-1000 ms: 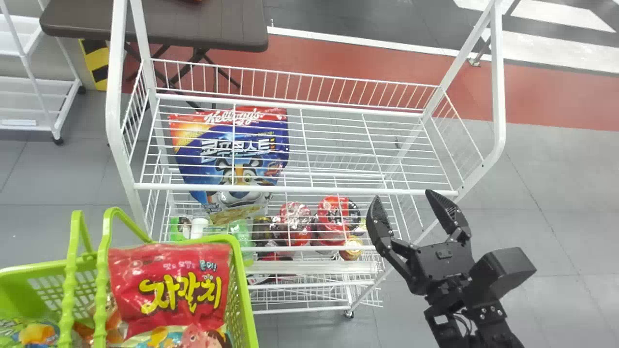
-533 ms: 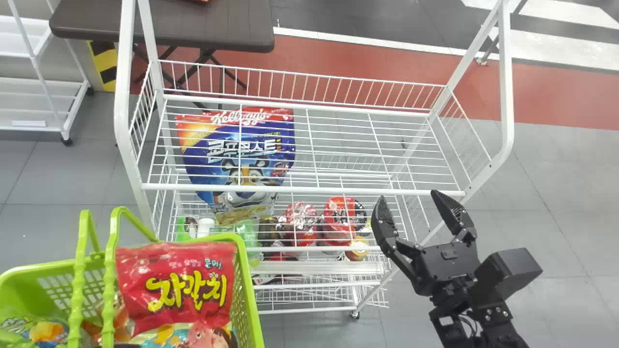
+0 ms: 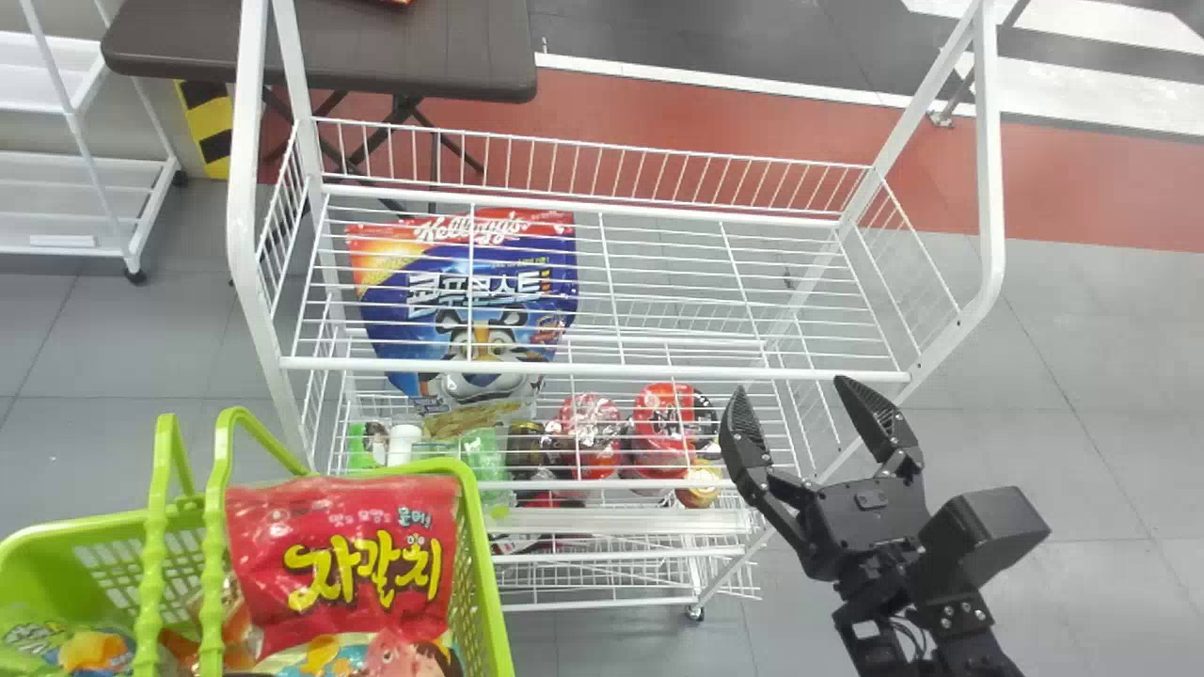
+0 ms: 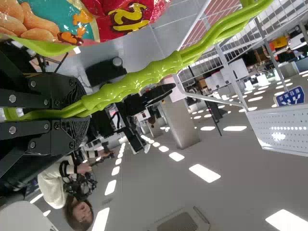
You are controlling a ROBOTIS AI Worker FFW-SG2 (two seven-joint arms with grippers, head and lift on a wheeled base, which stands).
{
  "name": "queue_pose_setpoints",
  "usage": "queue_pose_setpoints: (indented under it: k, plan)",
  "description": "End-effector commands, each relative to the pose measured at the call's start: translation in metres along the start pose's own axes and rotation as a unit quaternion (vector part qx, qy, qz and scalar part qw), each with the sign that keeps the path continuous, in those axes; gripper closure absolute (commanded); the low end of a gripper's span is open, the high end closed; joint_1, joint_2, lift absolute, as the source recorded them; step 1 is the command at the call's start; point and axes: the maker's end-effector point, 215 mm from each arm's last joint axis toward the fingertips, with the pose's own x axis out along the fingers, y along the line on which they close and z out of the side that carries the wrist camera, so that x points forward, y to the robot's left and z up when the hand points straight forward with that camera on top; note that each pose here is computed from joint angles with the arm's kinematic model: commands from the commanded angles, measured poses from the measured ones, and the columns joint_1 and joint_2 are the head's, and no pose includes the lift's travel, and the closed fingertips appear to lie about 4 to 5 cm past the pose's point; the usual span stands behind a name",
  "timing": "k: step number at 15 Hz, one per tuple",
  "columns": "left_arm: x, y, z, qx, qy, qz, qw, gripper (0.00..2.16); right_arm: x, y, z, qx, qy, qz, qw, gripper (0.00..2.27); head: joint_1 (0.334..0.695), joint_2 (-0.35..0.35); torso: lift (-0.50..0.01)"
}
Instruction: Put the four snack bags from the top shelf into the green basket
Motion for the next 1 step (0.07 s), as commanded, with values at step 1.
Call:
queue_pose_setpoints:
  k: [1]
  plan:
    - [-0.0014,-0.0014,0.0002,0.000,0.000,-0.003,1.0000,2.15,0.0001,0.0014,-0.0002,0.003,0.000,-0.001,1.000,0.09,0.695,-0.200,0.000]
